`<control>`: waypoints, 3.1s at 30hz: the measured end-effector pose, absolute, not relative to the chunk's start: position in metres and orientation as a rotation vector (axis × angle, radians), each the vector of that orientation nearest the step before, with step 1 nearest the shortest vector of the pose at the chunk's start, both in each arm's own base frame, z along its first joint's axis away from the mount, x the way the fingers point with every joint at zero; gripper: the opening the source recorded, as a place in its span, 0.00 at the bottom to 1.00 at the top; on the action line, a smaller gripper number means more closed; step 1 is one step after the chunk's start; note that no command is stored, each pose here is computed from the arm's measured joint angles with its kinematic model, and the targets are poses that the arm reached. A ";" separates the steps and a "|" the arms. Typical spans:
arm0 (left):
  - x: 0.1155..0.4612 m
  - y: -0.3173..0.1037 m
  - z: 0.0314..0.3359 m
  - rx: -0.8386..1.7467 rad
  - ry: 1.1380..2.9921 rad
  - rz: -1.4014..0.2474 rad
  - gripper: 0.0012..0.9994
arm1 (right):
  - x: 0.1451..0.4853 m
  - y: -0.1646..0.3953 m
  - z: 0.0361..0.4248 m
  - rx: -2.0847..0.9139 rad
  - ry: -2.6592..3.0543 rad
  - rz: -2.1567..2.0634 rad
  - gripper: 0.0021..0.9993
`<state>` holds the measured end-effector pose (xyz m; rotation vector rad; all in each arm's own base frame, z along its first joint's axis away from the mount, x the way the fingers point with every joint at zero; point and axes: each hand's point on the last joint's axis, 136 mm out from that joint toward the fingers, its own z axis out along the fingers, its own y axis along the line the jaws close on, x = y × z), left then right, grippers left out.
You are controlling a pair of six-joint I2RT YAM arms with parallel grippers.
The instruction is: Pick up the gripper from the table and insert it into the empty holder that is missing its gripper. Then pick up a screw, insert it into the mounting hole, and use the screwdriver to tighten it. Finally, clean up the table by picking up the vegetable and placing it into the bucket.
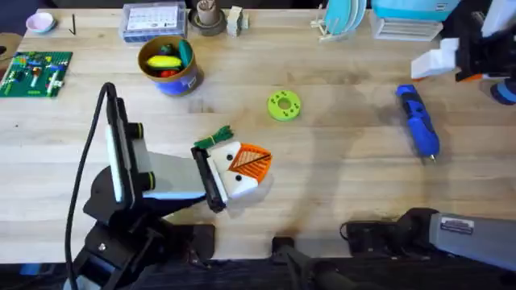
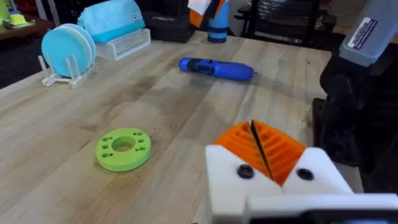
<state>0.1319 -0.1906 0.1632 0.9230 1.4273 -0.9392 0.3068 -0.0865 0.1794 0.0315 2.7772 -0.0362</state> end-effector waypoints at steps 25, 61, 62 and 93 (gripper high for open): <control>0.132 -0.191 0.163 0.923 1.428 -0.939 0.00 | 0.324 -0.130 0.071 -0.277 3.029 -0.048 0.96; 0.132 -0.191 0.163 0.923 1.428 -0.939 0.00 | 0.326 -0.132 0.036 -0.299 3.090 -0.003 0.66; 0.132 -0.191 0.163 0.923 1.428 -0.939 0.00 | 0.327 -0.132 0.036 -0.299 3.089 -0.005 0.63; 0.132 -0.191 0.163 0.923 1.428 -0.939 0.00 | 0.328 -0.114 0.098 -0.303 2.939 0.049 0.02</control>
